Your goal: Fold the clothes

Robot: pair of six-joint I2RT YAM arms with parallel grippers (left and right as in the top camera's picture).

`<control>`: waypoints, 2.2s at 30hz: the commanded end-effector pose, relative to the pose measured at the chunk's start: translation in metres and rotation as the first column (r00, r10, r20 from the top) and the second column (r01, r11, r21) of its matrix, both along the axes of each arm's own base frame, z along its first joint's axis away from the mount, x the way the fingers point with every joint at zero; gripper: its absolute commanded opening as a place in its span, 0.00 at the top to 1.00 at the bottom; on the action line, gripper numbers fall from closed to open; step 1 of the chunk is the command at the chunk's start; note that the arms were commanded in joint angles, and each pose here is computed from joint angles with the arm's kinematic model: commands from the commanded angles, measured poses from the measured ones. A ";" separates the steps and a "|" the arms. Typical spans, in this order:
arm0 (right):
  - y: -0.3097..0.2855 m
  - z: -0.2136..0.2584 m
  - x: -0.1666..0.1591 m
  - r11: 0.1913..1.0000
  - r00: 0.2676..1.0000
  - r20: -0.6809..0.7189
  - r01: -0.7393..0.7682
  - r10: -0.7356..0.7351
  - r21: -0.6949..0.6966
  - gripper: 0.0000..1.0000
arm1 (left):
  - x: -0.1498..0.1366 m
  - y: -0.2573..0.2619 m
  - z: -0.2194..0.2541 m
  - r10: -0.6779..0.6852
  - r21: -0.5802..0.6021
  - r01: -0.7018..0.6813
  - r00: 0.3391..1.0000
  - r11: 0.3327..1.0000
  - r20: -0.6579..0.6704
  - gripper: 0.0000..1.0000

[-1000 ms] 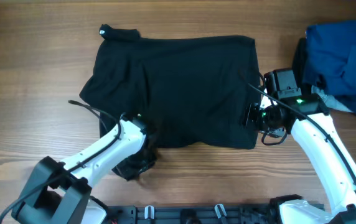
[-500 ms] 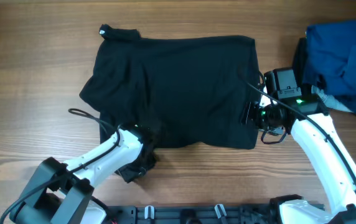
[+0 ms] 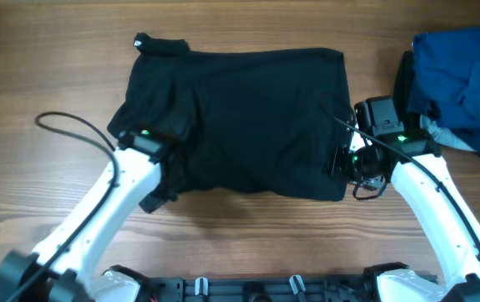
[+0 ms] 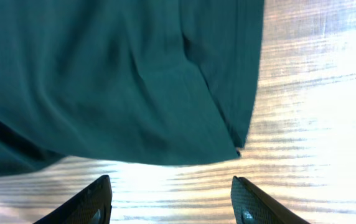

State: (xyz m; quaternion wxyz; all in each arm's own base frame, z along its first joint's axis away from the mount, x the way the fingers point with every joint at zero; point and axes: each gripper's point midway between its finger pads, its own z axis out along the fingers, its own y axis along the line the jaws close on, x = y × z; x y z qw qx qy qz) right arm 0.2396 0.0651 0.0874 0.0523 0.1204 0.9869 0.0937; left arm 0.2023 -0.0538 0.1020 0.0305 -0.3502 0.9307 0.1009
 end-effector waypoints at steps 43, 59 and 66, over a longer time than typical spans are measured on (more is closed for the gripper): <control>-0.056 -0.027 -0.028 0.982 0.963 -0.194 0.191 -0.185 0.011 0.96 | -0.008 0.033 0.024 -0.040 0.135 0.038 0.999 0.990 0.008 0.96; -0.044 -0.019 -0.025 0.980 0.974 -0.183 0.156 -0.132 0.123 0.57 | -0.044 0.001 0.019 -0.115 -0.093 0.100 0.978 0.991 -0.174 0.39; -0.041 0.020 0.036 0.986 0.997 0.073 0.028 -0.040 0.164 0.55 | 0.011 -0.013 0.017 -0.206 -0.118 0.210 0.977 0.970 0.047 0.21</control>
